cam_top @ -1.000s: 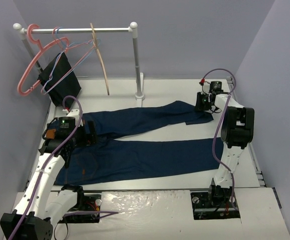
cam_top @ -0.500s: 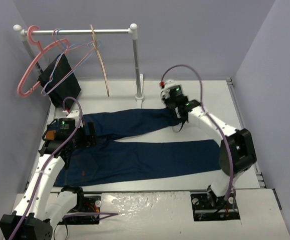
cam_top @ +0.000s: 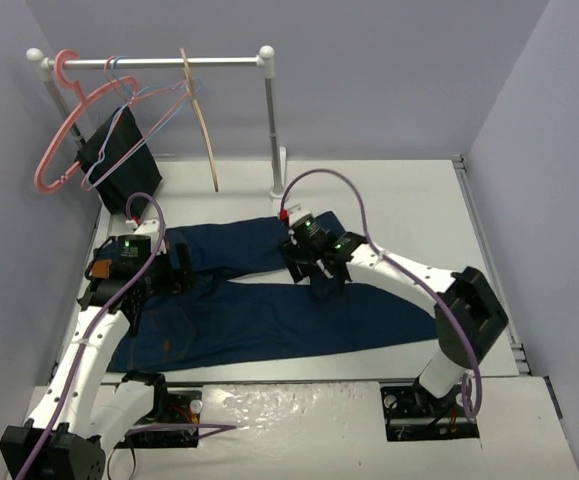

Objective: Place the trousers on the hanger
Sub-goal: Flatten out the trousers at the center of the board.

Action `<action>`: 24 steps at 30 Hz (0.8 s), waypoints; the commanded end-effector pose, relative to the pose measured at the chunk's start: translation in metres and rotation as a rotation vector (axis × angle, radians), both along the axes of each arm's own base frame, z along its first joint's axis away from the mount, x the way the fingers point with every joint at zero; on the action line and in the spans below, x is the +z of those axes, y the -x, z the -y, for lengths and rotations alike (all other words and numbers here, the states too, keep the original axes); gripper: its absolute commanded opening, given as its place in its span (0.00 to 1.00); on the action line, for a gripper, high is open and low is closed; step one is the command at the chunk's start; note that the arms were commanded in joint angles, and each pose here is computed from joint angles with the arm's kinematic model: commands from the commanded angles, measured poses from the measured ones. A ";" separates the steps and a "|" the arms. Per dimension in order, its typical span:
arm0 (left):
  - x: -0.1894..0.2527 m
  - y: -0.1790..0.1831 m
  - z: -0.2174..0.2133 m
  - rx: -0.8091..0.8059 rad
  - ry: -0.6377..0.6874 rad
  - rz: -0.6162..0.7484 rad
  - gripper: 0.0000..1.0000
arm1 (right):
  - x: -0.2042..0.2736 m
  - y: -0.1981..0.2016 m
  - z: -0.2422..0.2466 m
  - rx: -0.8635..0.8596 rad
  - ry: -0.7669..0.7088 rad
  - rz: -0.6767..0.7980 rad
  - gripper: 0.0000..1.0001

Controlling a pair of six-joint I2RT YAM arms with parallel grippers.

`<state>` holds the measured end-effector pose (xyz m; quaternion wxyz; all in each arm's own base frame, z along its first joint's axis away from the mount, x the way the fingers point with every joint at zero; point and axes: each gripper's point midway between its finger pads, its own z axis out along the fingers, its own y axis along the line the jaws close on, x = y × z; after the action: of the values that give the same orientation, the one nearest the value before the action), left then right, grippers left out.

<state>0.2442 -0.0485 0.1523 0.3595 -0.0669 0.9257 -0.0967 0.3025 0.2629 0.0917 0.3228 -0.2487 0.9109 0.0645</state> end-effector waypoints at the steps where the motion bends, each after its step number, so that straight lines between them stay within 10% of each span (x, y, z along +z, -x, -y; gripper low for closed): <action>1: 0.013 -0.010 0.002 -0.010 0.007 0.055 0.88 | 0.051 -0.028 0.049 -0.323 -0.221 0.060 0.58; 24: 0.011 -0.010 -0.001 0.002 -0.002 0.047 0.88 | -0.055 -0.045 0.079 -0.614 -0.312 -0.048 0.53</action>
<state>0.2442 -0.0486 0.1523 0.3594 -0.0671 0.9257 -0.0971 0.3229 0.1734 0.0245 0.2921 0.0759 0.9473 0.1071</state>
